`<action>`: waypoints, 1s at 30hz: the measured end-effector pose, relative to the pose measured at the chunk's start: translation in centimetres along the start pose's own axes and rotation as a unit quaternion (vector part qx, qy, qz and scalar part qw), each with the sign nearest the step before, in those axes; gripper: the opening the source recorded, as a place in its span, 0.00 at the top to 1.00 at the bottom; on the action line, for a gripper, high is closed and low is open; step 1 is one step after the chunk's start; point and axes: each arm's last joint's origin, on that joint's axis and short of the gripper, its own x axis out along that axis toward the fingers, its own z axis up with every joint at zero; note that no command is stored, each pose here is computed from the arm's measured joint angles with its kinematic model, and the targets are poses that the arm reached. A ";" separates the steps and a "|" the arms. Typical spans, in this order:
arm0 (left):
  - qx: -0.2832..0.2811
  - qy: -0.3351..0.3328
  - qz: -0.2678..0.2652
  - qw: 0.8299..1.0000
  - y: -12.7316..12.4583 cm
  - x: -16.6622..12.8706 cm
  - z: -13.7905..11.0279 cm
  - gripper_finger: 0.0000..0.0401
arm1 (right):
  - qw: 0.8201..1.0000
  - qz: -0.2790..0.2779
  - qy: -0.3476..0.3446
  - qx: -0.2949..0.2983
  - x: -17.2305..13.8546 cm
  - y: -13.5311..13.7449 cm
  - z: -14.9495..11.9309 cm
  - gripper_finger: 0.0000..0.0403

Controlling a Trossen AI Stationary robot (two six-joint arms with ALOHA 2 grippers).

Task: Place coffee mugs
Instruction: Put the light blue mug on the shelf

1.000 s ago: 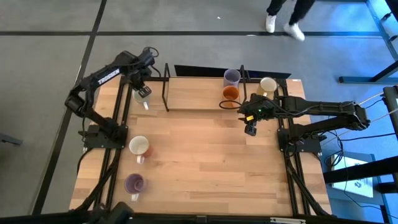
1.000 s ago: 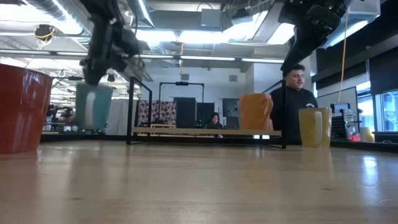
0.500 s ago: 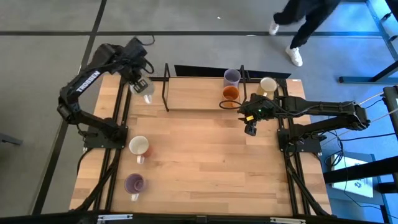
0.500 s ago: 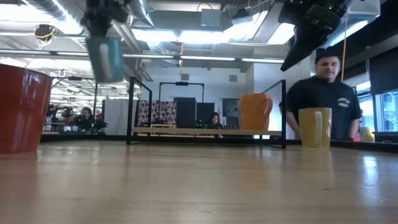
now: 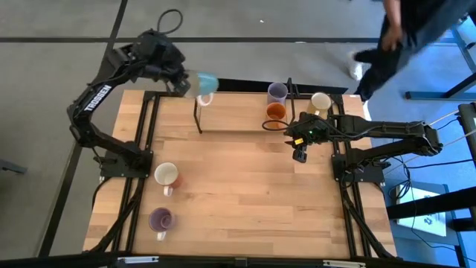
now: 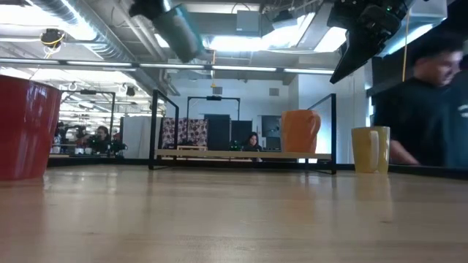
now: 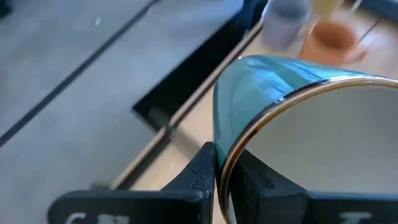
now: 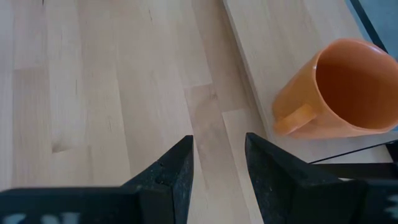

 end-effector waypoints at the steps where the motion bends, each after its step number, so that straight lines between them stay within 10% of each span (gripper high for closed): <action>1: 0.003 -0.006 -0.007 1.000 -0.2 0.5 0.3 0.95 | 1.000 0.000 0.000 0.000 0.0 0.0 0.0 0.67; 30: 0.003 0.085 -0.026 0.996 -2.3 18.9 8.0 0.95 | 0.997 -0.017 0.050 0.050 -0.1 -0.1 -1.0 0.67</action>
